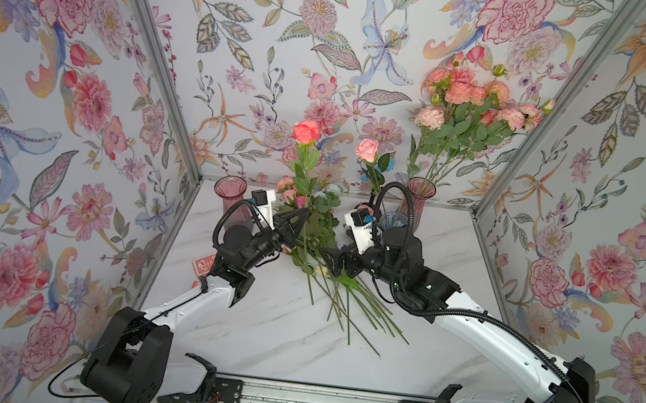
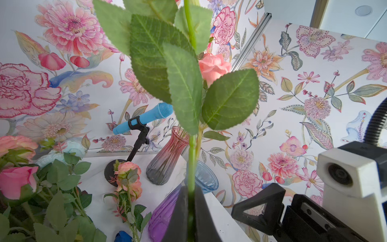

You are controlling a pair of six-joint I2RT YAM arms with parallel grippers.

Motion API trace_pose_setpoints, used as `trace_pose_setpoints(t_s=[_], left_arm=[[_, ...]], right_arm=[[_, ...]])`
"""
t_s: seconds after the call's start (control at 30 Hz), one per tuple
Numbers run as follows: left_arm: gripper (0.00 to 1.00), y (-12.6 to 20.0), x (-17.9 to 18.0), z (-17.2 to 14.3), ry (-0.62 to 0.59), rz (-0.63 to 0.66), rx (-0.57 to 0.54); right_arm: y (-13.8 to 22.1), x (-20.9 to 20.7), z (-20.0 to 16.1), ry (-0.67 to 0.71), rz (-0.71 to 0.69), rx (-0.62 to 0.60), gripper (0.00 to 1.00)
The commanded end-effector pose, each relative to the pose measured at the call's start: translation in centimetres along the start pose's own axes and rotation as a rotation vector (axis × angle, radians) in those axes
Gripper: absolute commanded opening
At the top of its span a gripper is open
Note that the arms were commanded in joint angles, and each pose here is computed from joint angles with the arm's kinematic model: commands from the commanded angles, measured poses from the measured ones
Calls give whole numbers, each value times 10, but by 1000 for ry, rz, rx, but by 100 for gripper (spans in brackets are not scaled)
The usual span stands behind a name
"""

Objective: Place the pink flowers into the vase
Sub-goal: Pick up the flower at the center of the board, then place the flower in the vase.

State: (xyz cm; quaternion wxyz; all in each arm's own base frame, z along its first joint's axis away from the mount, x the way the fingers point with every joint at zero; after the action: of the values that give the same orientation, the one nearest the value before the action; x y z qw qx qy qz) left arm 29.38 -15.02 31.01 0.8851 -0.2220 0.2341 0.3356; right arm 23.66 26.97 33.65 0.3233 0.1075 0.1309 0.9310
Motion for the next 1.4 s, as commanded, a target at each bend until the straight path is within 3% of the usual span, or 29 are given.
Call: trace_pose_setpoints(t_s=[0.0, 0.13, 0.77, 1.03, 1.2, 1.37], left_arm=[[0, 1, -12, 7, 9, -121, -51], [0, 1, -12, 5, 16, -119, -49], [0, 0, -11, 1, -15, -82, -32], [0, -1, -11, 1, -13, -82, -32], [0, -1, -10, 0, -11, -79, -28], [0, -1, -10, 0, -12, -77, -27]], right_arm=[[-10, 1, 15, 0, -10, -53, 99], [-23, 3, 20, -11, 6, -62, 99], [-61, 5, 25, -13, 41, -41, 72], [-68, 5, 25, -34, 48, -46, 50], [-72, 6, 26, -43, 54, -45, 45], [-76, 6, 26, -50, 53, -44, 31]])
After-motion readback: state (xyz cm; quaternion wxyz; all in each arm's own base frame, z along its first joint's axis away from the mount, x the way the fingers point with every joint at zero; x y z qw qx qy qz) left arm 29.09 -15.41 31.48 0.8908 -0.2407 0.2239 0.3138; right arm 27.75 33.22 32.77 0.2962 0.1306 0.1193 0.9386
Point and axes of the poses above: each gripper's point midway between its finger pads, its own y axis back along the fingers, its own x axis along the line the jaws close on, z = x × y, the point moved 9 cm from there along y, back along the fingers, and after that the axes turned 1 degree about y, right-handed, at the moved point
